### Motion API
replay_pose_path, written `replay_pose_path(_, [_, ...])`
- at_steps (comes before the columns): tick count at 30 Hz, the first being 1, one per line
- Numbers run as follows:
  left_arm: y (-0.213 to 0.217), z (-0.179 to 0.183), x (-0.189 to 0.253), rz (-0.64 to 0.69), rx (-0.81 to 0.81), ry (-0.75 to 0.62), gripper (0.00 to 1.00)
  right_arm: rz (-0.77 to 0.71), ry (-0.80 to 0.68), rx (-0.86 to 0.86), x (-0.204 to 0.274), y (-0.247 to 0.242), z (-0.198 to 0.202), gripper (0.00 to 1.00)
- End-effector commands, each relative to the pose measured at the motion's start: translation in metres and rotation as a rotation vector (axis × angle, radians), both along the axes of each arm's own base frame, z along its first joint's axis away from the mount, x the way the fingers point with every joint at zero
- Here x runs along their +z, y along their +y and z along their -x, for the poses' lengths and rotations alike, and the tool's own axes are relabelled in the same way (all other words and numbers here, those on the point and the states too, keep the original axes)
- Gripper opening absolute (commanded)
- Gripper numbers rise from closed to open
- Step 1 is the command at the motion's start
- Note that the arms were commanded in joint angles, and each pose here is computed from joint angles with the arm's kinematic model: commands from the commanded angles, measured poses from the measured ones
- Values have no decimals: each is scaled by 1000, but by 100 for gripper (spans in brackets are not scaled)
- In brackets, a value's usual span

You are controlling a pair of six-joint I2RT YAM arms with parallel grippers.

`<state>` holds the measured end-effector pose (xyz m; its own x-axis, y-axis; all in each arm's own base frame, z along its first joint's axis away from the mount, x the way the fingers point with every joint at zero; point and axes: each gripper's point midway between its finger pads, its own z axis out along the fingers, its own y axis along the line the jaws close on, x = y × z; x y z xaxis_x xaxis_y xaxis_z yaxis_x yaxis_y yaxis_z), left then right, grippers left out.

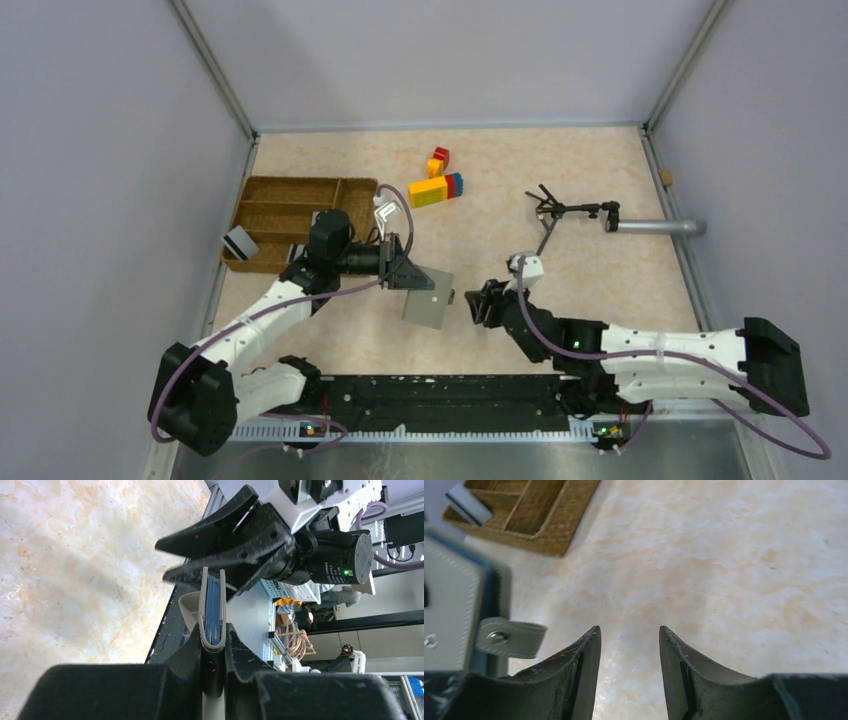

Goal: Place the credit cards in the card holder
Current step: Close the card holder at the center of the board.

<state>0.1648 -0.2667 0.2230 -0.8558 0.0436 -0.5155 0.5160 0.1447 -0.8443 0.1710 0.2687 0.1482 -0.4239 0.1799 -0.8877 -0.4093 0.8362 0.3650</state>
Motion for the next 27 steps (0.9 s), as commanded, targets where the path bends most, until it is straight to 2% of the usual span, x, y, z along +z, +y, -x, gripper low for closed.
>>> replay_pose_path(1, [2, -7, 1, 4, 32, -33, 0, -129, 15, -318, 14, -49, -19, 45])
replay_pose_path(3, [3, -10, -2, -9, 54, -25, 0, -159, 24, -336, 11, -60, -17, 45])
replay_pose_path(5, [5, -15, -9, -37, 91, -17, 0, -157, 15, -282, 14, -61, -12, 54])
replay_pose_path(7, [7, -20, -17, -65, 132, 1, 0, -166, -25, -124, 30, -44, -2, 64])
replay_pose_path(9, [6, -22, -23, -71, 147, 29, 0, -171, -41, -11, 40, -31, 8, 66])
replay_pose_path(13, [2, -20, -18, -15, 143, 84, 0, -138, -65, 121, 35, -11, 19, 66])
replay_pose_path(20, [3, -23, -13, 11, 180, 95, 0, -195, -129, 232, 45, 35, 23, 66])
replay_pose_path(24, [2, -22, -12, 18, 170, 105, 0, -160, -135, 212, 42, 46, 16, 65])
replay_pose_path(27, [2, -20, -12, 16, 160, 112, 0, -170, -116, 121, 40, 39, 6, 60])
